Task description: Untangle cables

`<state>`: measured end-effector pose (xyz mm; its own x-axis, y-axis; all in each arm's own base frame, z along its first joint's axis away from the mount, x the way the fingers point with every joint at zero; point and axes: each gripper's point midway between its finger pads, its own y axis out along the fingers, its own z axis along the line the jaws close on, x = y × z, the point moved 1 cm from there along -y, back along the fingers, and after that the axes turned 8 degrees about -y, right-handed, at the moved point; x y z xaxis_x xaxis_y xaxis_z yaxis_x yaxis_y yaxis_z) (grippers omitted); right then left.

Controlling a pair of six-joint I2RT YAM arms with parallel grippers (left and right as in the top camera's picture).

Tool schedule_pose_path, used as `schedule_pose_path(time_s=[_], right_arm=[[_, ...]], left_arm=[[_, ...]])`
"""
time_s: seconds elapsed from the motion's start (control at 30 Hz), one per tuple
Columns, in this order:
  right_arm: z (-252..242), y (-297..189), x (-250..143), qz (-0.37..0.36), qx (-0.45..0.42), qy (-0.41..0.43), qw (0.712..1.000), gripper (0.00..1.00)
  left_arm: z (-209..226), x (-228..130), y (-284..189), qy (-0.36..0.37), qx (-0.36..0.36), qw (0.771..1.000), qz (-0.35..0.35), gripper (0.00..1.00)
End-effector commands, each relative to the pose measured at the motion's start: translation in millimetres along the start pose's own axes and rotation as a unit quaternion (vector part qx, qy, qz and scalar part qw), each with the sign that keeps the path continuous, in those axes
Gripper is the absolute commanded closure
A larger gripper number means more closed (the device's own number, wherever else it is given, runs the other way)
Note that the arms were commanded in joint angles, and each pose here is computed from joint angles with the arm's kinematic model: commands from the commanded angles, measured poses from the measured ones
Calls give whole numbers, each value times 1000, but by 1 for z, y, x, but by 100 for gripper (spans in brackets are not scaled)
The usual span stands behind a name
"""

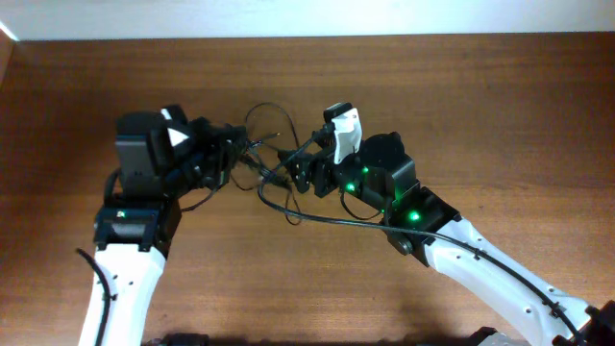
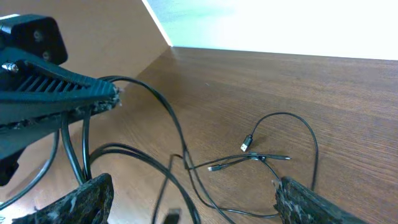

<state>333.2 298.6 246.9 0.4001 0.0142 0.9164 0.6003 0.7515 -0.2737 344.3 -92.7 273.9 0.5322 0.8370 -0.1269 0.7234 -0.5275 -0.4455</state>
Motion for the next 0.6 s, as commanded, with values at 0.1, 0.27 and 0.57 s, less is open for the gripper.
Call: schedule_pose_path(time_s=[0.1, 0.27, 0.57], right_arm=[[18, -1, 4, -1, 47, -8, 999, 17], [26, -2, 9, -10, 72, -13, 997, 28], [30, -2, 9, -9, 82, -14, 997, 31]], left_arm=[[-14, -28, 9, 46, -16, 999, 17, 100], [-16, -28, 14, 59, -12, 998, -20, 100], [-15, -24, 16, 65, -7, 997, -49, 100]])
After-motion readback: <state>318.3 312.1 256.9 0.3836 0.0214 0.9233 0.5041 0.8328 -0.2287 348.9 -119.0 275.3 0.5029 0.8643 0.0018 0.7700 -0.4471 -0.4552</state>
